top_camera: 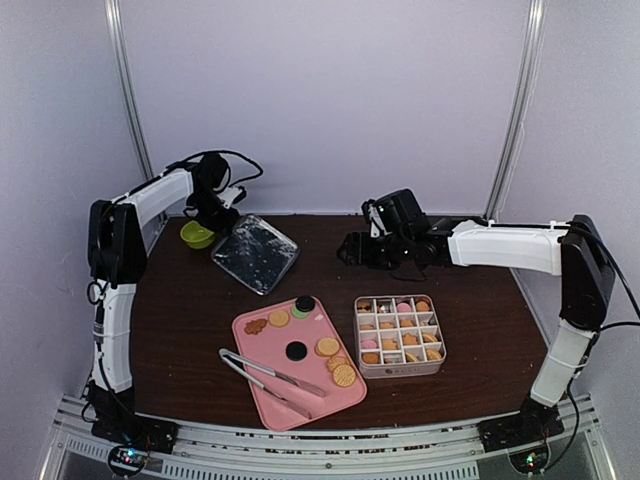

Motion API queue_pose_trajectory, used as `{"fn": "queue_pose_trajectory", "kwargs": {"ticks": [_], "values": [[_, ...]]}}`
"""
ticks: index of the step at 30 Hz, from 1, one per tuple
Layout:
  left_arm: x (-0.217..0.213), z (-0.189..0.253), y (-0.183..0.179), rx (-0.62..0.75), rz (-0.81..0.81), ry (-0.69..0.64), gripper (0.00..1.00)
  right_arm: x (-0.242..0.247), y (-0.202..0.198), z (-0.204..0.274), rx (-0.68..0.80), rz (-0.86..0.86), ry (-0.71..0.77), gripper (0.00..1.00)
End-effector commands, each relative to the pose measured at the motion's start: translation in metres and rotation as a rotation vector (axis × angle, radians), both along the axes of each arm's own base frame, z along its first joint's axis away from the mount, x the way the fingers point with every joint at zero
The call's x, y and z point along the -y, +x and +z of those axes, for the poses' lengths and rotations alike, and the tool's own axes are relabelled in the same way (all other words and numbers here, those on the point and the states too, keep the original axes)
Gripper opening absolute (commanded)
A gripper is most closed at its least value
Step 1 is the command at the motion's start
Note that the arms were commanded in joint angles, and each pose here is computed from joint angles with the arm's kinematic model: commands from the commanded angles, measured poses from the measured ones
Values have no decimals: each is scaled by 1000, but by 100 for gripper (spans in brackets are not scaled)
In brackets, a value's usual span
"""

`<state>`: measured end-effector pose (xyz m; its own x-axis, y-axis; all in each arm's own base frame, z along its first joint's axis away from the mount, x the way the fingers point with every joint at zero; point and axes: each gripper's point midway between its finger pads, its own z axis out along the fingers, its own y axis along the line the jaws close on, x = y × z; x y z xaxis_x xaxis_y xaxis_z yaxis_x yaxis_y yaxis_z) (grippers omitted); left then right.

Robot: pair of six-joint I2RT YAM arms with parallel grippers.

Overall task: Pack the cookies
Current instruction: Pick up the box lid from the center of the board, then pass from the left arm to the right

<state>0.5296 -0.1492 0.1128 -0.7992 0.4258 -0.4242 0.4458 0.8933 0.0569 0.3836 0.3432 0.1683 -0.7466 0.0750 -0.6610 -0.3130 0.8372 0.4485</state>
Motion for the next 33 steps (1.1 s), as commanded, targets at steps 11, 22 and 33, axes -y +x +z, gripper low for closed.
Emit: {"fn": "queue_pose_trajectory", "kwargs": {"ticks": [11,22,33], "values": [[42,138,-7,205,-112,-276,0,-63,13,53,9,166,314,79],[78,181,-42,153,-234,-524,0,-93,28,72,18,206,468,75],[90,178,-66,78,-292,-600,0,-112,26,100,25,278,697,43]]}}
